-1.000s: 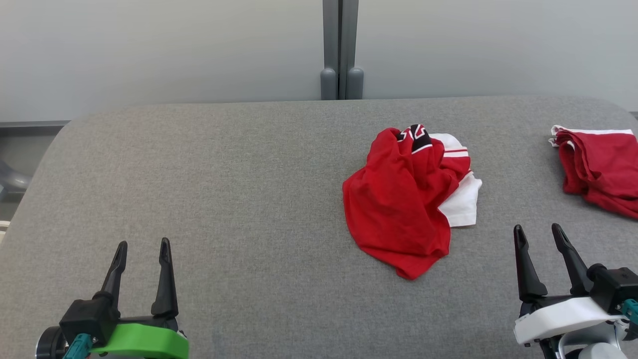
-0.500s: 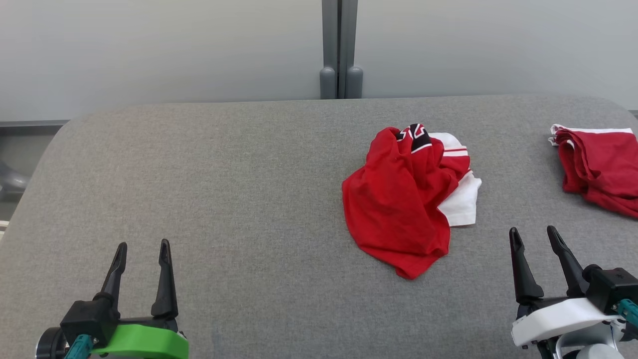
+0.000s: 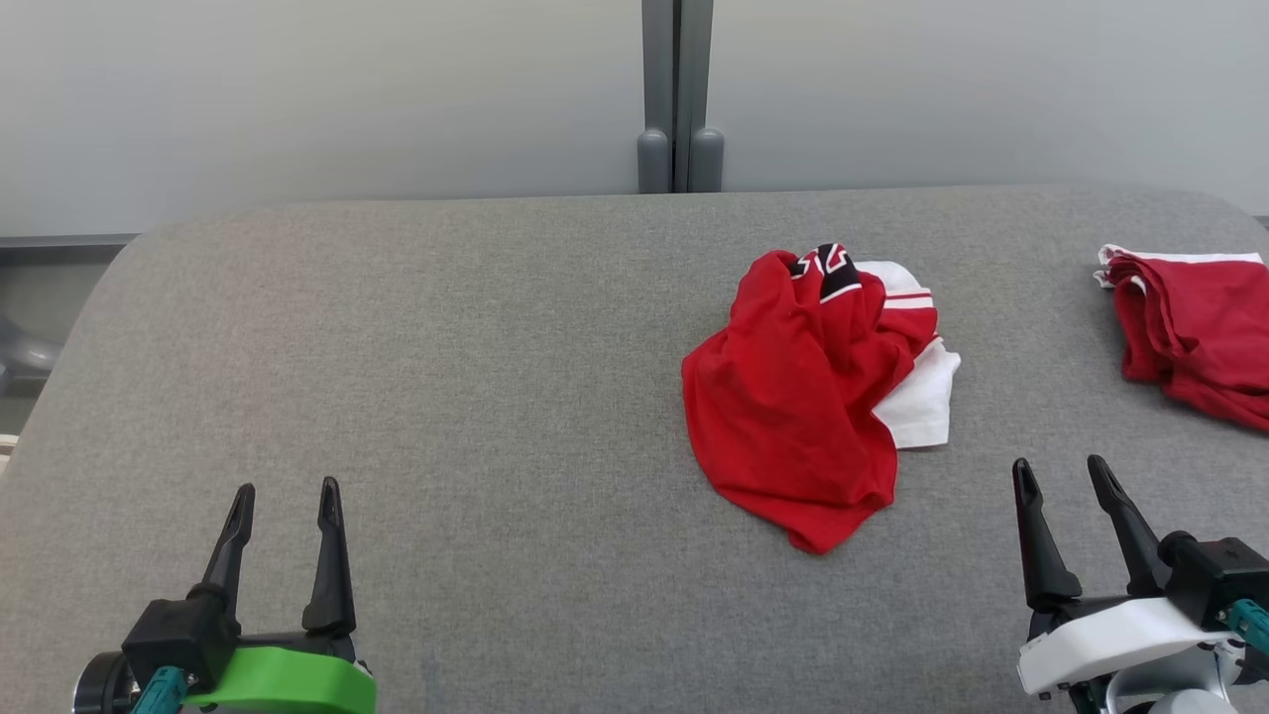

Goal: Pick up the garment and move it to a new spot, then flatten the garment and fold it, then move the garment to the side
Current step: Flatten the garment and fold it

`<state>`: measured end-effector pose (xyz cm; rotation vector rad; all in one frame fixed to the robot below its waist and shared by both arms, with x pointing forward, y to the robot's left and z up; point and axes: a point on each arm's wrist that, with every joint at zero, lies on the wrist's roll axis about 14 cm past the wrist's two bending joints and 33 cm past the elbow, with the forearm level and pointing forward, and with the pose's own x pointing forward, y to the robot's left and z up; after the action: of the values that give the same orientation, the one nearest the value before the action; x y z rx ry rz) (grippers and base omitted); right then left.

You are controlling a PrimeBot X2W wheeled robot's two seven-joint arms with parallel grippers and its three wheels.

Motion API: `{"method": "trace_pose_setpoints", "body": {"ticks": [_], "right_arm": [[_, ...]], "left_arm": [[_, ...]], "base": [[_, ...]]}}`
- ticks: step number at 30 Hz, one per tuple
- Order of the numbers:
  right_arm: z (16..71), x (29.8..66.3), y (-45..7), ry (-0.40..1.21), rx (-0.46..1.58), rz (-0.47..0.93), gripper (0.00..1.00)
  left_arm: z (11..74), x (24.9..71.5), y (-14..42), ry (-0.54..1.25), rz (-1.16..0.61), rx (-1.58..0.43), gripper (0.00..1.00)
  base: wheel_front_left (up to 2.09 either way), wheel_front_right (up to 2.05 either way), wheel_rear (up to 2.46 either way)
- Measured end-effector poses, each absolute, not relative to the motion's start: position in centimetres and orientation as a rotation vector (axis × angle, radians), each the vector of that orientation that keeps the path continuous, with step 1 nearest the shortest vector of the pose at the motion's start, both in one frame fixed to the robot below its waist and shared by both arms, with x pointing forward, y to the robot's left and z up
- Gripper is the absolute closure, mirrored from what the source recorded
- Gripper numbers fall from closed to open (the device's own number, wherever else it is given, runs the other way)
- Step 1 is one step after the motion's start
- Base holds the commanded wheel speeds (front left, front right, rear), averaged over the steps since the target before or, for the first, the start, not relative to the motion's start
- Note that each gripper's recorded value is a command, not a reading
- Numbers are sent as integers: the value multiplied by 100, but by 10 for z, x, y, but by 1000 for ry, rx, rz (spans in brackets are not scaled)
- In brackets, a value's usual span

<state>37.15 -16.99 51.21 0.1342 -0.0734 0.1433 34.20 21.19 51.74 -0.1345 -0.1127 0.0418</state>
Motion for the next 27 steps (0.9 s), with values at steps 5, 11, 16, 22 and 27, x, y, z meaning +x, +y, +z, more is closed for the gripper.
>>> {"method": "trace_pose_setpoints", "body": {"ticks": [5,11,16,22,27], "right_arm": [[511,372,-170,-70,134,144,0],[510,372,-168,-66,134,148,0],[507,373,-158,-52,136,177,0],[505,391,-141,-24,104,245,0],[499,411,-126,7,76,298,0]], "left_arm": [[516,342,212,-111,45,-138,0],[517,342,212,-114,48,-138,0],[516,340,213,-110,50,-137,0],[512,343,213,-98,53,-135,0],[510,348,211,-90,54,-132,0]], "base": [[0,0,0],[0,0,0],[0,0,0],[0,0,0],[0,0,0]]}}
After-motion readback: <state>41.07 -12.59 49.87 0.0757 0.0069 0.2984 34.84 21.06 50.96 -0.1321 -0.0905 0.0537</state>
